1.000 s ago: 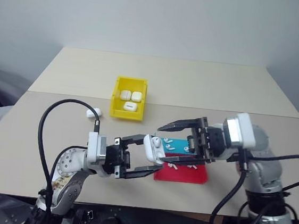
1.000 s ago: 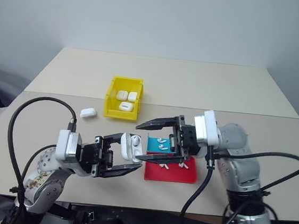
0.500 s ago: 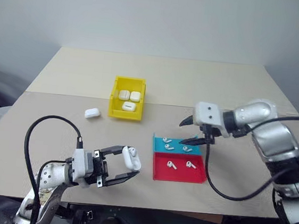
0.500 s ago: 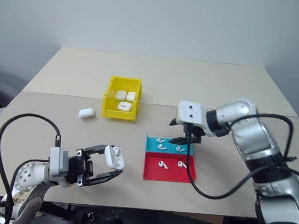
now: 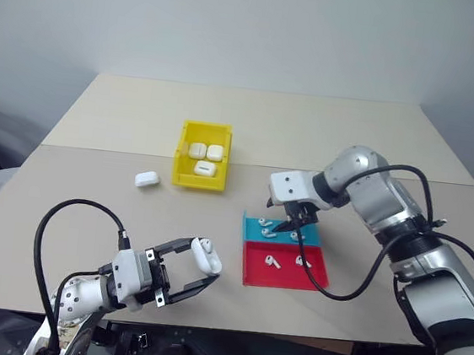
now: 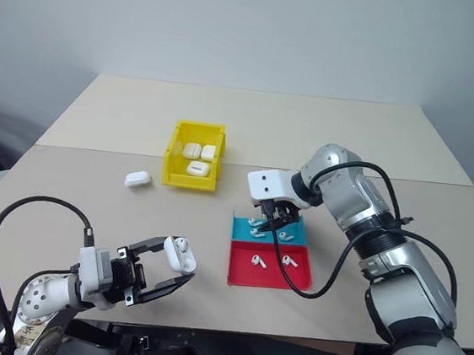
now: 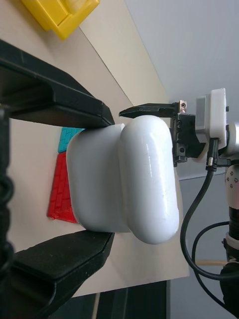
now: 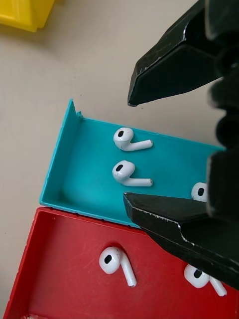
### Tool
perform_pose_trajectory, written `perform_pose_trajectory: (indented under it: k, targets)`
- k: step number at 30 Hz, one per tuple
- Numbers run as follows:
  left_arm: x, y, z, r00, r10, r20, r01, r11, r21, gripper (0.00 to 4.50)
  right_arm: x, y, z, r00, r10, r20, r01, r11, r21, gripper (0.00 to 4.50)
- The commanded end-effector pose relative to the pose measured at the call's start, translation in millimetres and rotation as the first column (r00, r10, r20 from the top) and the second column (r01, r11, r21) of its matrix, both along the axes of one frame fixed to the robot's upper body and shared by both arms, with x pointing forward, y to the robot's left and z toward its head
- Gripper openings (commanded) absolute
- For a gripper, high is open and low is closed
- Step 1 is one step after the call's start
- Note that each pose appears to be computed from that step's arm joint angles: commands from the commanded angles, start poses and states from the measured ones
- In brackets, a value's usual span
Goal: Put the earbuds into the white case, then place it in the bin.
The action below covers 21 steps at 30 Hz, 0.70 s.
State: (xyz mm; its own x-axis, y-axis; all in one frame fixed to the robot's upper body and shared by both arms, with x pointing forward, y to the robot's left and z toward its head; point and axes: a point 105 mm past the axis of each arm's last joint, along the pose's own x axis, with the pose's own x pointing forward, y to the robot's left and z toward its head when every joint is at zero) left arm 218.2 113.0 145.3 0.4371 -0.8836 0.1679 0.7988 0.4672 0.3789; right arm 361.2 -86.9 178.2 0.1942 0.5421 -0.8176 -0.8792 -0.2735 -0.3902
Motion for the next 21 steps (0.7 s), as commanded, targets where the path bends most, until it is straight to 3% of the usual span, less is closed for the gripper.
perform_pose_trajectory:
  k: [1,21]
  targets:
    - [-2.2,-3.3,8.4,0.999,-0.004,0.035,0.004,1.0,0.0,2.79,1.1,3.4,7.5,1.0,0.015,0.02,-0.015,1.0,-0.014,2.44]
    - [3.3,-4.6,6.8,0.999,0.008,0.032,-0.009,1.0,0.022,2.79,5.6,6.1,-18.5,0.995,-0.037,-0.088,0.03,0.996,-0.083,2.44]
